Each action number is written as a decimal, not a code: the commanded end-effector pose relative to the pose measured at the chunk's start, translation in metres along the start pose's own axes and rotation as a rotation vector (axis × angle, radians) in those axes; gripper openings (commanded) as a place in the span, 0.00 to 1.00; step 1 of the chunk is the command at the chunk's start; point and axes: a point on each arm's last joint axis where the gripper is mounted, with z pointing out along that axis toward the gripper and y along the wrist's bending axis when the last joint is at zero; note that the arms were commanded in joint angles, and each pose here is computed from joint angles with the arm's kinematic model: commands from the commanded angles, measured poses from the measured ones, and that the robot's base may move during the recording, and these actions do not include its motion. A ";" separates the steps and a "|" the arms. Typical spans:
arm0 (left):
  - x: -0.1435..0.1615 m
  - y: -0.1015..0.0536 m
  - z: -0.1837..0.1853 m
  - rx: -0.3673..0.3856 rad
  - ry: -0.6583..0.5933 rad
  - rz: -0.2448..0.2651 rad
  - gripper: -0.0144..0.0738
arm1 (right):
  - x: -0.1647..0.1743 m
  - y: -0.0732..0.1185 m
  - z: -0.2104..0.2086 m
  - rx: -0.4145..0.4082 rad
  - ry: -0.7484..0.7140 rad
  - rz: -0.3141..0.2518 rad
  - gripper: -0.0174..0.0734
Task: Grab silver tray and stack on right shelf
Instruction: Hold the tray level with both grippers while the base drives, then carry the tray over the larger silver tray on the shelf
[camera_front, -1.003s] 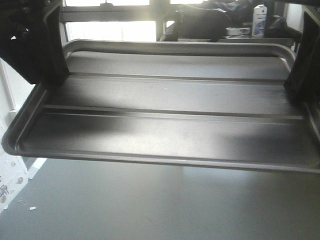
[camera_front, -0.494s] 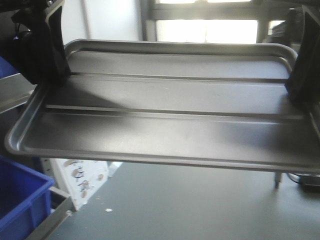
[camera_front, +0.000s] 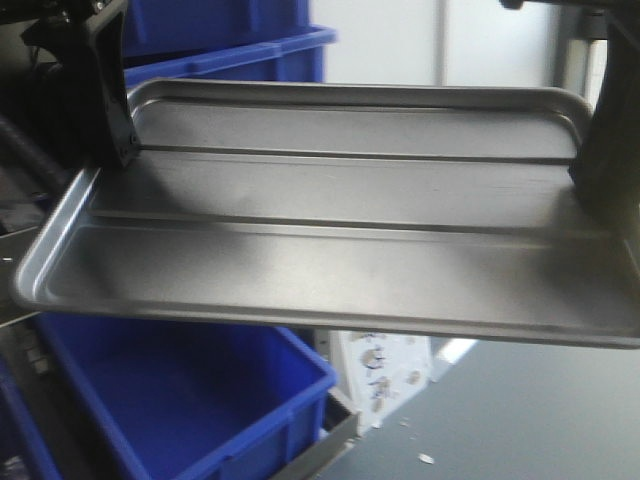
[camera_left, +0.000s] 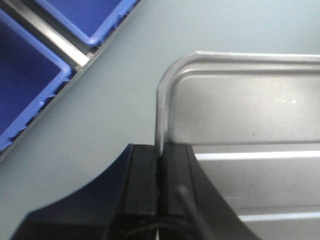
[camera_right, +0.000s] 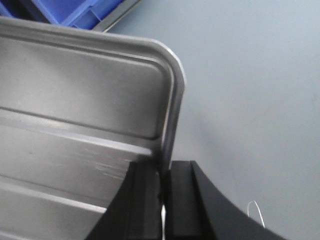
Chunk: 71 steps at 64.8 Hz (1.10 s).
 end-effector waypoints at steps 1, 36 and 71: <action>-0.008 0.005 -0.018 -0.009 -0.081 0.012 0.06 | -0.007 -0.003 -0.012 0.008 -0.055 -0.035 0.25; -0.008 0.005 -0.018 -0.009 -0.081 0.012 0.06 | -0.007 -0.003 -0.012 0.009 -0.054 -0.035 0.25; -0.008 0.005 -0.018 -0.009 -0.081 0.012 0.06 | -0.007 -0.003 -0.012 0.009 -0.054 -0.035 0.25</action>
